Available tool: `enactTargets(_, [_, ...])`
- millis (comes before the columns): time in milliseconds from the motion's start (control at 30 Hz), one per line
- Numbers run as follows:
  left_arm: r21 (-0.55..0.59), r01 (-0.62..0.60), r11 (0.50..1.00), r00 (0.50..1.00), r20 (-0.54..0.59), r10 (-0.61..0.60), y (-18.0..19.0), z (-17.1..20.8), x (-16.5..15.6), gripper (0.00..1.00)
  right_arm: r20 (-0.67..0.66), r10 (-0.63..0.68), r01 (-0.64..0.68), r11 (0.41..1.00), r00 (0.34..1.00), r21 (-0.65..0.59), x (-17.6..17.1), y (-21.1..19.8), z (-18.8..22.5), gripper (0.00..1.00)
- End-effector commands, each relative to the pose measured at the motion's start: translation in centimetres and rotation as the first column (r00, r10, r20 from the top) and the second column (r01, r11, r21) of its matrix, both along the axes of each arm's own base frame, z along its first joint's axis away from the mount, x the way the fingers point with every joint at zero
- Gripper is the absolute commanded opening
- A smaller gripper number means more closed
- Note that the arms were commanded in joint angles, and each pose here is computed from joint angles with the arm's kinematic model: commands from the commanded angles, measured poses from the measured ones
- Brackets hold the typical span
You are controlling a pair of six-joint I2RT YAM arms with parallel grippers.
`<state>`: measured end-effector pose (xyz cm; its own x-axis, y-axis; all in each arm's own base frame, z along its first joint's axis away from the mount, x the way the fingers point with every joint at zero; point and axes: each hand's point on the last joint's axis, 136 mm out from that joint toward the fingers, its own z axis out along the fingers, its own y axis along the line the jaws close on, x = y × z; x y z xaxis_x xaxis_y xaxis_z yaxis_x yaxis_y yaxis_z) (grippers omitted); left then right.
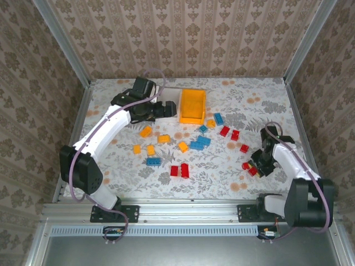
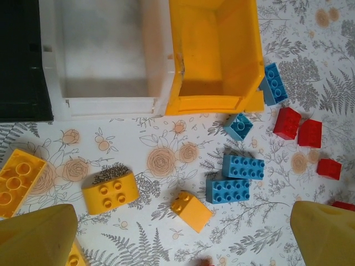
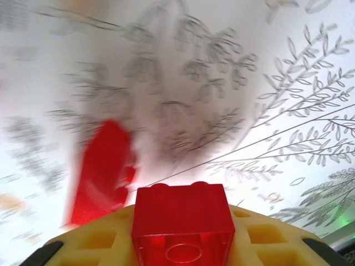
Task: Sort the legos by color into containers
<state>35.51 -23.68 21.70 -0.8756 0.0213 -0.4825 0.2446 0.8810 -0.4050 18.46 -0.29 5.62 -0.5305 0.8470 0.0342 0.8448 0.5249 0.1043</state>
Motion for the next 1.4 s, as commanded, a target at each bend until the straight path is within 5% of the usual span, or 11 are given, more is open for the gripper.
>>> enactTargets(0, [-0.021,-0.022,1.000,1.000,-0.011,0.022,0.7,0.1,-0.3,1.00,0.111,0.007,-0.014,0.998,0.994,0.064,1.6,1.1,4.0,0.35])
enactTargets(233, [-0.130,-0.131,0.983,0.990,-0.062,0.124,2.5,-0.2,0.4,1.00,0.433,0.000,-0.105,0.971,0.901,0.217,10.3,5.2,11.4,0.34])
enactTargets(367, [-0.174,-0.190,0.966,0.980,-0.087,0.177,3.9,0.0,0.1,1.00,0.524,0.133,-0.281,0.936,0.841,0.213,16.1,9.7,14.4,0.34])
enactTargets(700, [-0.148,-0.276,0.950,0.960,-0.093,0.264,8.0,0.4,-4.3,1.00,0.443,0.487,-0.594,0.792,0.753,0.140,27.0,20.2,11.6,0.32])
enactTargets(967, [-0.134,-0.364,0.922,0.931,-0.088,0.355,11.1,0.6,-8.1,1.00,0.353,0.600,-0.667,0.739,0.717,0.098,30.4,22.6,6.5,0.34])
enactTargets(1100, [-0.125,-0.393,0.911,0.919,-0.087,0.385,12.1,0.6,-9.4,1.00,0.329,0.620,-0.679,0.727,0.712,0.102,30.7,23.1,4.9,0.45])
enactTargets(1200, [-0.123,-0.410,0.904,0.911,-0.094,0.401,12.5,0.1,-9.8,1.00,0.340,0.628,-0.691,0.715,0.700,0.103,30.7,23.4,5.2,0.56])
enactTargets(1367, [-0.137,-0.405,0.904,0.914,-0.103,0.393,12.0,-0.2,-8.9,1.00,0.412,0.614,-0.696,0.714,0.673,0.074,31.0,23.5,9.0,0.59])
